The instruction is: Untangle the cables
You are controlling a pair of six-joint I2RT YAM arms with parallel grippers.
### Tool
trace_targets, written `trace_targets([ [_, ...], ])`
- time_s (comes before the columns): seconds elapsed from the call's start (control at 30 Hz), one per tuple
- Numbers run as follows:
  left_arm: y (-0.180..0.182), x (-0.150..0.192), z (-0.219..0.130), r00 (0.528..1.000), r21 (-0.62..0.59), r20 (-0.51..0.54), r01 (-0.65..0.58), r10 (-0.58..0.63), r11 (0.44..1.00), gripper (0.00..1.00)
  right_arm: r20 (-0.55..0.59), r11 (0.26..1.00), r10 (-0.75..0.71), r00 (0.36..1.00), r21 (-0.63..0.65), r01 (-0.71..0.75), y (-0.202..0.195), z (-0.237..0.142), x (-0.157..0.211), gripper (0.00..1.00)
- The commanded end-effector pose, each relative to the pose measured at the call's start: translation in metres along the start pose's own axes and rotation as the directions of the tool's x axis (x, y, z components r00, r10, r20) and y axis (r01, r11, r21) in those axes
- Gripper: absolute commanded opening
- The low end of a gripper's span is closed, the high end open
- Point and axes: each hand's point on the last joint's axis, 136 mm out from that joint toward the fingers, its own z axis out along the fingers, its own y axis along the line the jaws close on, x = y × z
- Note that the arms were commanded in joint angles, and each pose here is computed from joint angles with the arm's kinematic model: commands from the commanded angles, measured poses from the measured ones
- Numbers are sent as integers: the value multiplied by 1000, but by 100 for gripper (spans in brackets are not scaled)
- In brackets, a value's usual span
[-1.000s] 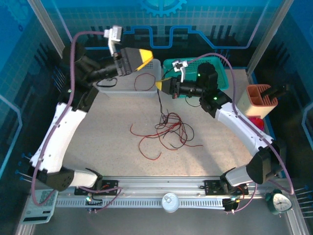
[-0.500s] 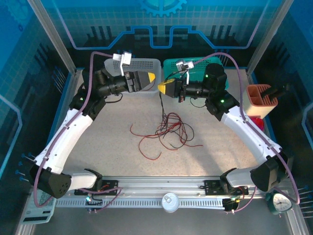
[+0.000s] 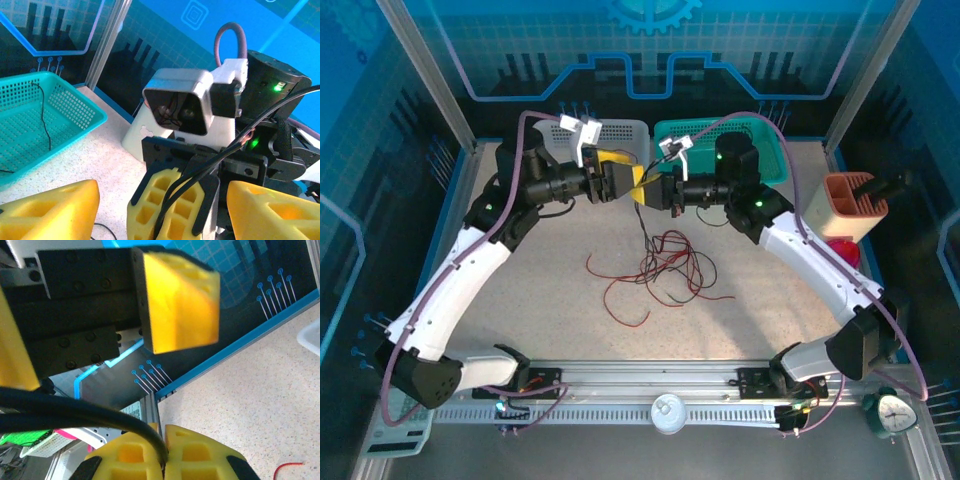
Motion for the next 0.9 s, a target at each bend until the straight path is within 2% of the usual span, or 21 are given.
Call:
trace_targets([
  [0.0,-10,-7,-8,997,-2,33,-65,65,998,69,-14,1000,-27,1000,-12,27,8,6,-2,0],
  [0.37,-16,-12,-4,997,14,42,-68,68,998,68,-41,999,-31,999,-30,30,11,18,4,0],
  [0.7,-15,-11,0,997,22,39,-63,62,998,54,-47,999,-36,998,-42,34,15,22,5,0],
  [0.87,-17,-11,2,998,32,36,-62,60,998,54,-52,998,-35,998,-45,33,15,24,5,0],
])
